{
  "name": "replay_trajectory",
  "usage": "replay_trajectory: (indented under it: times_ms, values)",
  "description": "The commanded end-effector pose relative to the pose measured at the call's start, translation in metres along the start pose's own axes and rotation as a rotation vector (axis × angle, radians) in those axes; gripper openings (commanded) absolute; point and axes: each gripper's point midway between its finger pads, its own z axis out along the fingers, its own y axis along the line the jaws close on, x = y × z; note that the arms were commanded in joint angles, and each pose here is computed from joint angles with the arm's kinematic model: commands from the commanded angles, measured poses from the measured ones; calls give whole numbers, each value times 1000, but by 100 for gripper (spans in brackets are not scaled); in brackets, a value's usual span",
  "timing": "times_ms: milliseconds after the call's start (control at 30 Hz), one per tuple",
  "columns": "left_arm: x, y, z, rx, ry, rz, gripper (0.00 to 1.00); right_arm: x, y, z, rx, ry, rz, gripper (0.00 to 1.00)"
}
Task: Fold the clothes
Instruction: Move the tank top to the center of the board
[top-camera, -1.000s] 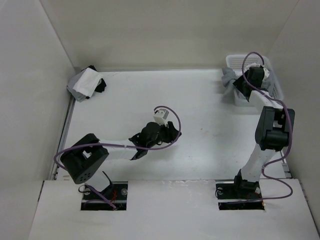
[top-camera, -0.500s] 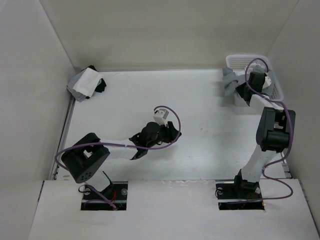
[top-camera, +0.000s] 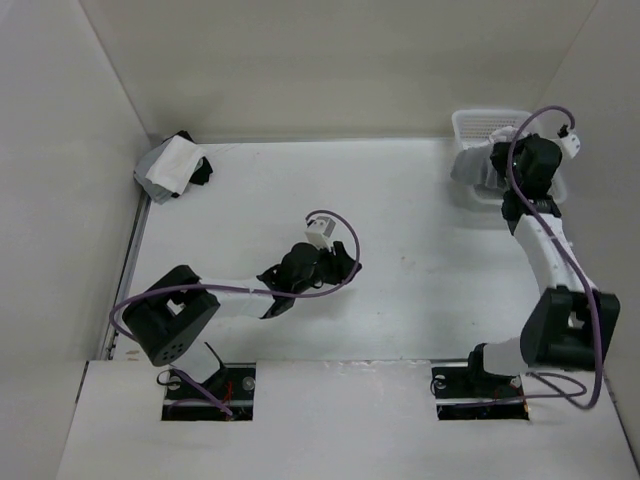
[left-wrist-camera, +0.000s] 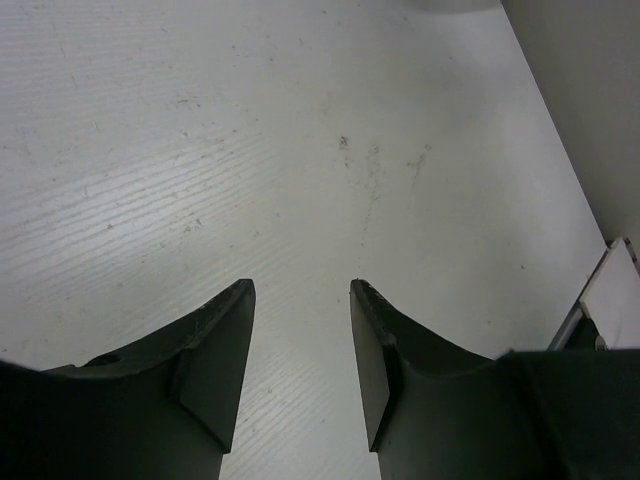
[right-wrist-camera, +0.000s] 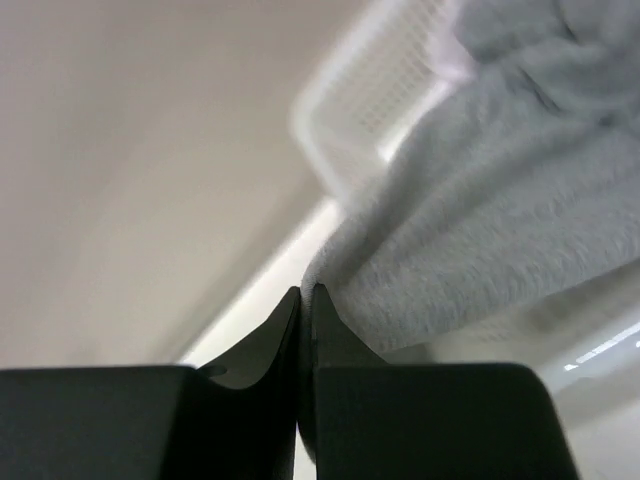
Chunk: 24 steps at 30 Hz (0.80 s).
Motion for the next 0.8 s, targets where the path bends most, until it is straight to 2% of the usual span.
replay_trajectory:
  times_ms: [0,233,400,500,767]
  values:
    - [-18,-3,-2,25,-63,-20,41,-80,108,-75,-298,-226,-32,4]
    - [-38,14,-12,-7,-121,-78,41,-133,213,-227,-640,-331,-32,6]
    - [-75,33,-37,-47,-238,-146,40,-131,258,-299,-837,-267,-2,8]
    - [-97,47,-54,-75,-307,-199,41,-101,275,-297,-885,-171,-4,8]
    - [-122,89,-93,-162,-403,-294,41,48,302,-221,-871,136,11,7]
